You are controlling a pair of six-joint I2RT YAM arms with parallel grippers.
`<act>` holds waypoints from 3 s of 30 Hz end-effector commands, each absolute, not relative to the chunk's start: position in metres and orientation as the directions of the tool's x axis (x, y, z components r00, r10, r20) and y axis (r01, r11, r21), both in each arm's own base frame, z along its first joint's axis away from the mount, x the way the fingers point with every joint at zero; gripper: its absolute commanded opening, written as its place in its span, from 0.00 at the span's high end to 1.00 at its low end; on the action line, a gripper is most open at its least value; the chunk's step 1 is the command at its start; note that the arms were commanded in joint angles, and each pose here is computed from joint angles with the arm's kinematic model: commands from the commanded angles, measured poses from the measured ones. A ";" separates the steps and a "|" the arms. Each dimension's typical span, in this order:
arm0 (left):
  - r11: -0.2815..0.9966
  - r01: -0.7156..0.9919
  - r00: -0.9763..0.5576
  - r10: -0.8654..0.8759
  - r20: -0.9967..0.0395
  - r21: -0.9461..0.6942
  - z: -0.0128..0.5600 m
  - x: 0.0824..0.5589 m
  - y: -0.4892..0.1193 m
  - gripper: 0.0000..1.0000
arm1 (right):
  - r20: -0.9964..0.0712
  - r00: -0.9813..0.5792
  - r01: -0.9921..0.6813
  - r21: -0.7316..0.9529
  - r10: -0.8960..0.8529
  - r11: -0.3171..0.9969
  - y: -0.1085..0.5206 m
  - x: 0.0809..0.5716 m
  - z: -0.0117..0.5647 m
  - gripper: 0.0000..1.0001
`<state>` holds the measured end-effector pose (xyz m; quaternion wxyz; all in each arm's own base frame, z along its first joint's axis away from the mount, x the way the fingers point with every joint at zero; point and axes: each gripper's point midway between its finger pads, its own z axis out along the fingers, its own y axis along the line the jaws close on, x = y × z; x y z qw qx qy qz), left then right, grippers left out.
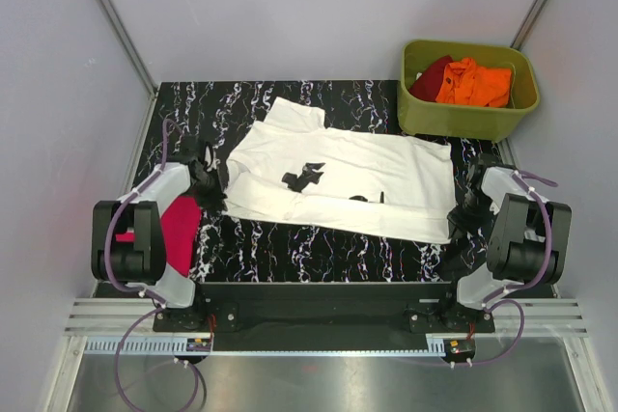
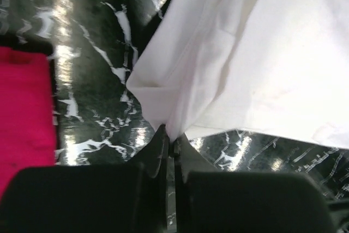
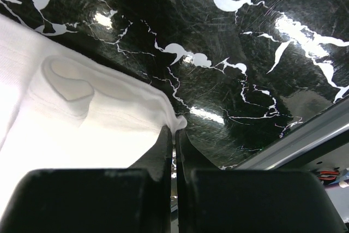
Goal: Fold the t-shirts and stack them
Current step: Fold the tshirt
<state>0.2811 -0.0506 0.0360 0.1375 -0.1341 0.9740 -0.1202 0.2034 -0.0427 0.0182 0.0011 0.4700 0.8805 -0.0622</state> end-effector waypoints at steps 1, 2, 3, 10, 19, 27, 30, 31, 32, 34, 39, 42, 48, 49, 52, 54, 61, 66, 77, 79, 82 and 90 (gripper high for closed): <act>0.967 -0.231 -0.904 -0.255 -0.344 -0.110 0.066 0.301 -0.020 1.00 | -0.118 -0.571 0.819 -0.146 0.813 0.554 -0.059 0.210 0.026 1.00; 0.967 -0.253 -0.895 -0.244 -0.374 -0.026 0.072 0.301 -0.005 1.00 | -0.122 -0.572 0.818 -0.154 0.811 0.554 -0.061 0.210 0.026 1.00; 0.968 -0.251 -0.893 -0.229 -0.387 0.007 0.080 0.299 -0.001 1.00 | -0.126 -0.576 0.815 -0.157 0.808 0.557 -0.062 0.210 0.027 1.00; 0.969 -0.245 -0.923 -0.240 -0.301 -0.021 0.054 0.309 -0.015 1.00 | -0.130 -0.583 0.810 -0.175 0.802 0.560 -0.065 0.209 0.024 1.00; 0.947 -0.316 -0.936 -0.300 -0.185 0.062 0.028 0.289 0.000 0.84 | -0.152 -0.584 0.808 -0.201 0.797 0.554 -0.072 0.211 0.023 1.00; 0.942 -0.335 -0.881 -0.309 -0.357 0.010 0.082 0.308 0.002 0.57 | -0.157 -0.598 0.796 -0.227 0.786 0.561 -0.077 0.213 0.022 1.00; 0.945 -0.325 -0.874 -0.311 -0.374 -0.026 0.088 0.310 -0.003 0.52 | -0.153 -0.599 0.795 -0.229 0.786 0.561 -0.077 0.214 0.021 1.00; 0.945 -0.325 -0.874 -0.314 -0.371 -0.034 0.086 0.310 -0.005 0.52 | -0.149 -0.597 0.797 -0.229 0.789 0.560 -0.077 0.214 0.020 1.00; 0.947 -0.314 -0.875 -0.313 -0.369 -0.060 0.084 0.312 -0.010 0.52 | -0.144 -0.598 0.795 -0.227 0.789 0.562 -0.076 0.214 0.019 0.99; 0.950 -0.302 -0.892 -0.309 -0.329 -0.076 0.072 0.311 -0.016 0.53 | -0.135 -0.597 0.796 -0.225 0.791 0.562 -0.075 0.214 0.016 0.99; 0.944 -0.320 -0.913 -0.331 -0.240 -0.082 0.046 0.300 -0.022 0.55 | -0.135 -0.600 0.794 -0.227 0.789 0.565 -0.075 0.214 0.016 0.99; 0.940 -0.339 -0.908 -0.337 -0.249 -0.037 0.047 0.295 -0.014 0.56 | -0.133 -0.601 0.793 -0.221 0.788 0.568 -0.075 0.216 0.017 0.99; 0.939 -0.296 -0.826 -0.345 -0.446 -0.177 0.108 0.307 -0.028 0.39 | -0.117 -0.608 0.787 -0.215 0.785 0.578 -0.072 0.216 0.013 0.96; 0.936 -0.283 -0.832 -0.347 -0.433 -0.207 0.105 0.305 -0.035 0.37 | -0.116 -0.610 0.786 -0.214 0.784 0.579 -0.072 0.215 0.013 0.96; 0.925 -0.283 -0.869 -0.359 -0.339 -0.254 0.080 0.299 -0.049 0.39 | -0.121 -0.611 0.786 -0.212 0.782 0.581 -0.073 0.217 0.013 0.94; 0.926 -0.286 -0.886 -0.354 -0.300 -0.247 0.066 0.298 -0.050 0.41 | -0.120 -0.614 0.783 -0.213 0.780 0.584 -0.072 0.217 0.012 0.94; 0.938 -0.288 -0.919 -0.327 -0.219 -0.193 0.036 0.294 -0.046 0.56 | -0.108 -0.613 0.783 -0.211 0.783 0.584 -0.071 0.217 0.009 0.95; 0.956 -0.291 -0.931 -0.294 -0.215 -0.046 0.028 0.297 -0.022 1.00 | -0.119 -0.612 0.783 -0.227 0.782 0.579 -0.075 0.215 0.008 1.00; 0.965 -0.262 -0.936 -0.248 -0.248 0.025 0.033 0.304 -0.020 0.75 | -0.095 -0.610 0.782 -0.231 0.787 0.578 -0.073 0.215 0.003 0.95; 0.961 -0.273 -0.926 -0.254 -0.278 0.032 0.044 0.303 -0.017 0.54 | -0.098 -0.608 0.784 -0.229 0.788 0.577 -0.073 0.216 0.006 0.81; 0.958 -0.286 -0.904 -0.259 -0.339 0.032 0.073 0.303 -0.014 0.41 | -0.113 -0.608 0.787 -0.211 0.786 0.579 -0.073 0.220 0.016 0.62; 0.971 -0.087 -0.825 -0.195 -0.530 -0.222 0.162 0.323 -0.078 0.43 | -0.248 -0.636 0.765 -0.084 0.731 0.638 -0.071 0.253 0.087 0.40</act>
